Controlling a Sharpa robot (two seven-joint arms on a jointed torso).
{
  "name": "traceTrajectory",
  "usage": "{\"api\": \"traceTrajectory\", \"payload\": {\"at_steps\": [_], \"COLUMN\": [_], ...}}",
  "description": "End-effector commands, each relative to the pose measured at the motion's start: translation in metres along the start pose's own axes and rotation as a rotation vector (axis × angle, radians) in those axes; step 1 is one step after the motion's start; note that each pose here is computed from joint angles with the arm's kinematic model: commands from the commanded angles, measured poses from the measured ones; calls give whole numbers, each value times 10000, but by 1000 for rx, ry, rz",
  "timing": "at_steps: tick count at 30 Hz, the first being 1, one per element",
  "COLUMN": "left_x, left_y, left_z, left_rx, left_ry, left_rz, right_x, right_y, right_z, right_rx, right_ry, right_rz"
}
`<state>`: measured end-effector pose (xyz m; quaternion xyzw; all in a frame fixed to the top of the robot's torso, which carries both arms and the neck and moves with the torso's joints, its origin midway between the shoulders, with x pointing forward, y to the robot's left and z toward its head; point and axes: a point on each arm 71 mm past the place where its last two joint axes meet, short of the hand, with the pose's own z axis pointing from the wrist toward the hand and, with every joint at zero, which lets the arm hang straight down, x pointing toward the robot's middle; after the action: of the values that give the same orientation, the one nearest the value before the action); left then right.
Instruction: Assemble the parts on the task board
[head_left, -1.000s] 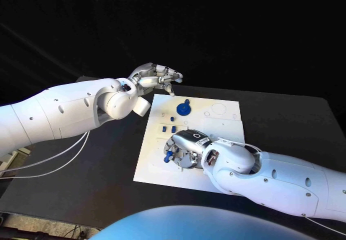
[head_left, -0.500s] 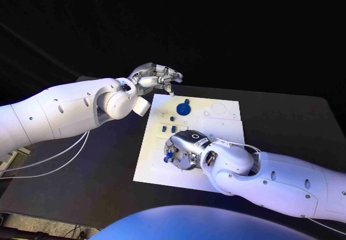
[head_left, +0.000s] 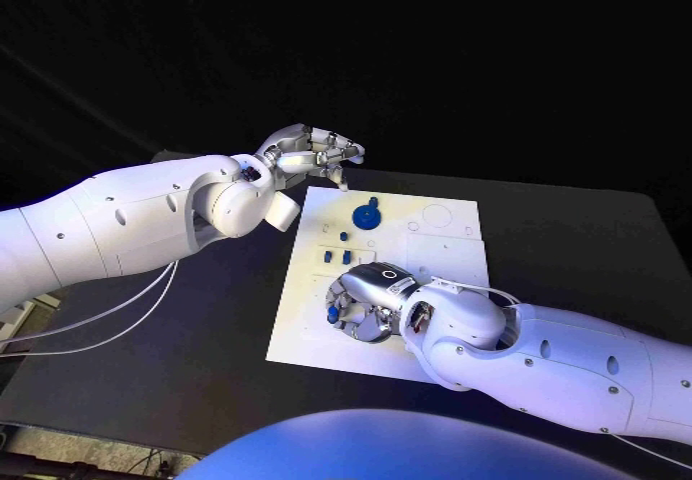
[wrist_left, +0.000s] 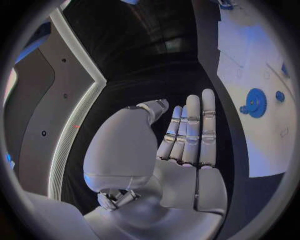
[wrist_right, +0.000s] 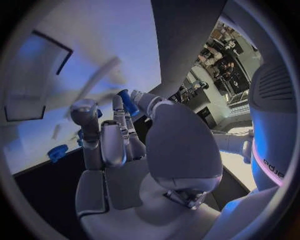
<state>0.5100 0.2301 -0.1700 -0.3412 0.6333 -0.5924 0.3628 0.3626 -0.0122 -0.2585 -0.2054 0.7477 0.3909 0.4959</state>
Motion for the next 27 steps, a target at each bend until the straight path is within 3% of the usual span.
{"api": "traceTrajectory", "payload": {"at_steps": [1, 8, 12, 16, 20, 24, 27], "left_x": [26, 23, 16, 4, -18, -31, -35], "left_y": [-10, -7, -6, -3, 14, 47, 87], "left_z": [5, 4, 2, -2, -19, -37, -55], "left_rx": [7, 5, 4, 3, -2, -9, -16], "left_ry": [20, 21, 20, 18, 12, 6, 3], "left_rz": [-4, -4, -4, -3, -2, -1, -4], "right_x": [-5, -44, -122, -314, -592, -764, -795], "right_y": [5, 11, 22, -42, -345, -739, -939], "right_z": [-2, -50, -136, -315, -570, -891, -1118], "right_rx": [-7, -16, -38, -41, 63, 217, 288], "right_ry": [-12, -68, -149, -255, -287, -251, -218], "right_rz": [13, 36, 79, 144, 281, 412, 459]}}
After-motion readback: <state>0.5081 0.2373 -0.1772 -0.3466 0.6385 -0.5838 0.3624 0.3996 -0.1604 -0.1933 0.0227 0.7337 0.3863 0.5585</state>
